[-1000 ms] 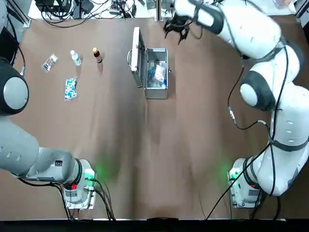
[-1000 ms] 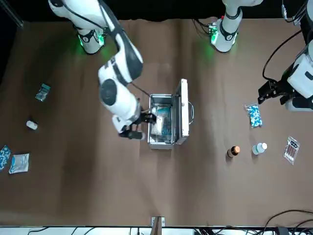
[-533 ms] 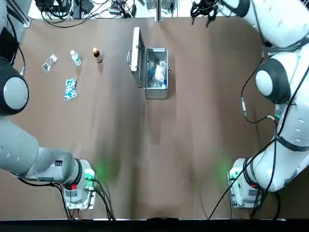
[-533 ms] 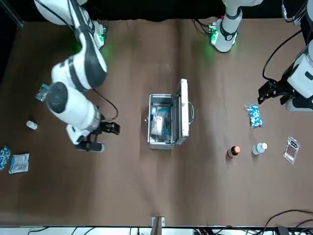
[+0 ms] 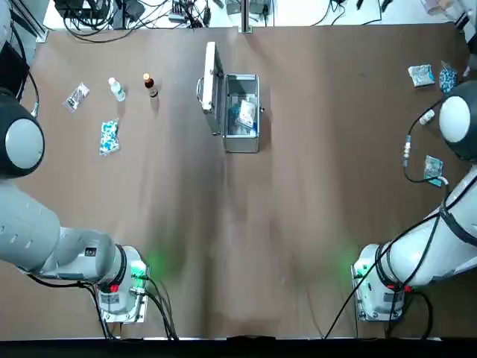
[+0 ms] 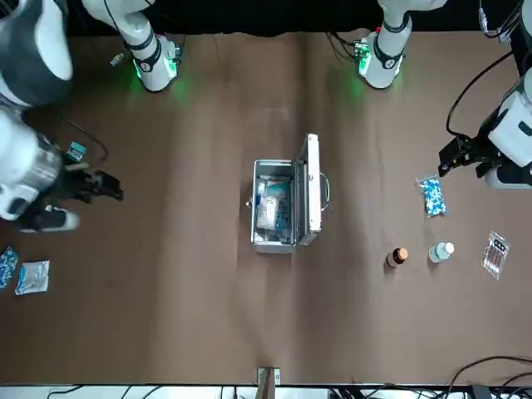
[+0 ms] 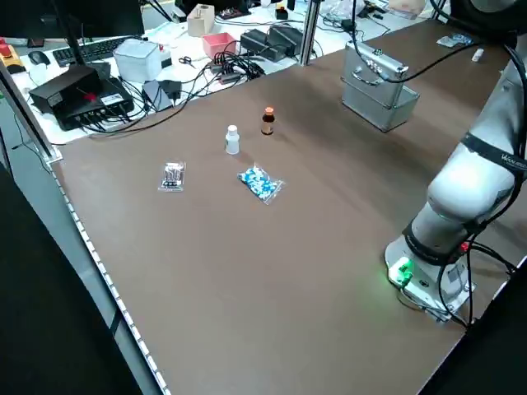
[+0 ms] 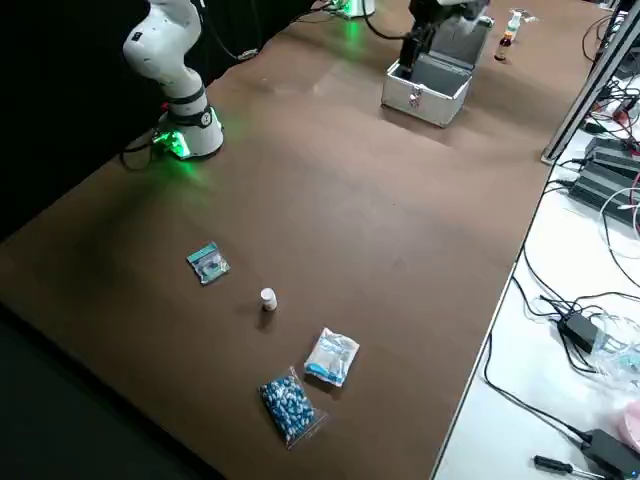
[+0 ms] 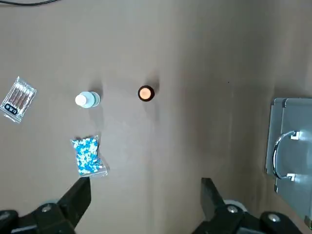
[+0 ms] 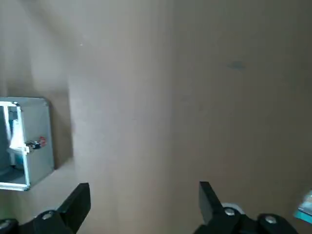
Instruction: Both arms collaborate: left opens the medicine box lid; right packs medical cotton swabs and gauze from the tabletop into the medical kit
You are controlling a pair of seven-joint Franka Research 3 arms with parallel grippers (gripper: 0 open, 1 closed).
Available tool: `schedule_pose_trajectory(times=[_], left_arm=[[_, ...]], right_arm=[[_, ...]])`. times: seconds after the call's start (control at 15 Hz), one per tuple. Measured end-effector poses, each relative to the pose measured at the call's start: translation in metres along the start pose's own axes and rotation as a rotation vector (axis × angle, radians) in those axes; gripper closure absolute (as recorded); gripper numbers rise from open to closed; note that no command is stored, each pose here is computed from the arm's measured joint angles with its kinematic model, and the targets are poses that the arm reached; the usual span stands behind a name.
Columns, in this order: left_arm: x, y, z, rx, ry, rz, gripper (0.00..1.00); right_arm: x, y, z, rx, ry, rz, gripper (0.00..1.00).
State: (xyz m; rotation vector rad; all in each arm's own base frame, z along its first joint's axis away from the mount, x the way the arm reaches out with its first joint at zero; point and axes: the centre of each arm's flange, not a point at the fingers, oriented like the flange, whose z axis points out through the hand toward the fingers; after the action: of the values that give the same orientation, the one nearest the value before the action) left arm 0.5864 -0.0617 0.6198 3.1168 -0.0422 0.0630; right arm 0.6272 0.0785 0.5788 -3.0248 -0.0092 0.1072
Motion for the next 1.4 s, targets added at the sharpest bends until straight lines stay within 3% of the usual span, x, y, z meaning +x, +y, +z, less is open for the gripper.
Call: schedule_pose_trajectory(times=[0.27,1.4], left_arm=[[0.000,0.000,-0.001,0.000,0.001,0.000,0.00],[-0.011,-0.011,-0.030,0.000,0.052,-0.015,0.00]], right_arm=[[-0.025,0.015,-0.040,-0.036,0.039,0.006,0.02],[-0.043,0.033,-0.048,-0.040,0.041,0.028,0.02]])
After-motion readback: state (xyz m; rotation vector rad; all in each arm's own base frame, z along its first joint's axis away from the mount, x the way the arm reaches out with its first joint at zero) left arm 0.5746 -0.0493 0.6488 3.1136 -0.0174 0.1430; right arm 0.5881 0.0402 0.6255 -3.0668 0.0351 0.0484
